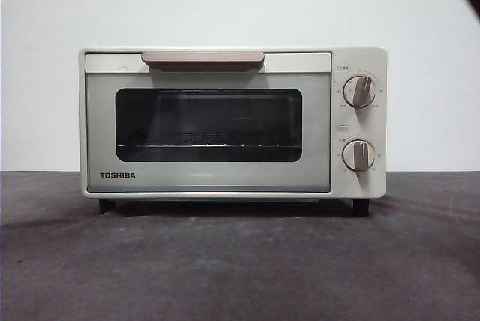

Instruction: The left arm flap open the oven, the right arm pick bread and place it into oven, the left arm flap close the oven

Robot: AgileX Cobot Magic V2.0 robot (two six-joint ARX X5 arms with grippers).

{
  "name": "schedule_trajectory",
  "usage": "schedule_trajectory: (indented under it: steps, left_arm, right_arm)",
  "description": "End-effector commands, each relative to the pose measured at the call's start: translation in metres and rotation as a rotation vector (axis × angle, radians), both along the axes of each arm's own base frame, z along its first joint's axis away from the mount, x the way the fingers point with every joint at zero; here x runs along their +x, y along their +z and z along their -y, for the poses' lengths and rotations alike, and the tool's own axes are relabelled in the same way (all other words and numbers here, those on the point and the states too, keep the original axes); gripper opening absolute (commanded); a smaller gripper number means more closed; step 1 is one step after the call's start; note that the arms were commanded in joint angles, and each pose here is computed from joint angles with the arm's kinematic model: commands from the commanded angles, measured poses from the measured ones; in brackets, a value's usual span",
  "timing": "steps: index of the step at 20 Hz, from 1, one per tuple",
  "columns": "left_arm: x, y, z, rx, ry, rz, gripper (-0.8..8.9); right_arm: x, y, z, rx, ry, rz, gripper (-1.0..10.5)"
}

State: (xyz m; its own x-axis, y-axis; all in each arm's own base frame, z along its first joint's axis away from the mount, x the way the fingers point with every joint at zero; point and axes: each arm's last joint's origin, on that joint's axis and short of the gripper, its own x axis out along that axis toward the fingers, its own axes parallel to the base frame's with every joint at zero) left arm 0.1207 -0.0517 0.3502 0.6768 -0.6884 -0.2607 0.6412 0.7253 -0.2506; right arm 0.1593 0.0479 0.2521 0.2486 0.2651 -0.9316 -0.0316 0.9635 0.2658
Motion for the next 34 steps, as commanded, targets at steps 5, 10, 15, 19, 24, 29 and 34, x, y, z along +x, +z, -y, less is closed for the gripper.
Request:
schedule_trajectory:
  steps: [5, 10, 15, 19, 24, 29, 34]
  left_arm:
    - [-0.001, 0.008, 0.000, -0.009, -0.005, 0.027, 5.90]
    - [-0.001, 0.008, 0.000, -0.009, -0.005, 0.027, 5.90]
    - [-0.001, 0.008, 0.000, -0.007, -0.002, 0.029, 5.90]
    - [0.002, 0.007, 0.000, 0.010, 0.025, 0.030, 5.88]
    - [0.010, 0.003, 0.003, 0.019, 0.025, -0.004, 4.13]
    - [0.035, -0.005, 0.011, 0.040, 0.024, -0.065, 1.90]
    - [0.080, -0.002, 0.032, 0.116, -0.034, -0.082, 0.07]
  right_arm:
    - [0.011, -0.049, -0.010, -0.040, -0.076, -0.061, 5.4]
    - [0.019, -0.068, -0.012, -0.074, -0.083, -0.121, 5.3]
    - [0.024, -0.074, -0.015, -0.044, -0.067, -0.155, 3.3]
    - [0.025, -0.074, -0.015, -0.054, -0.042, -0.136, 2.0]
    - [0.021, -0.050, -0.014, -0.014, -0.017, -0.083, 1.9]
    - [-0.001, 0.017, -0.007, 0.038, 0.004, 0.084, 1.9]
    - [-0.042, 0.071, 0.003, 0.156, 0.043, 0.230, 1.9]
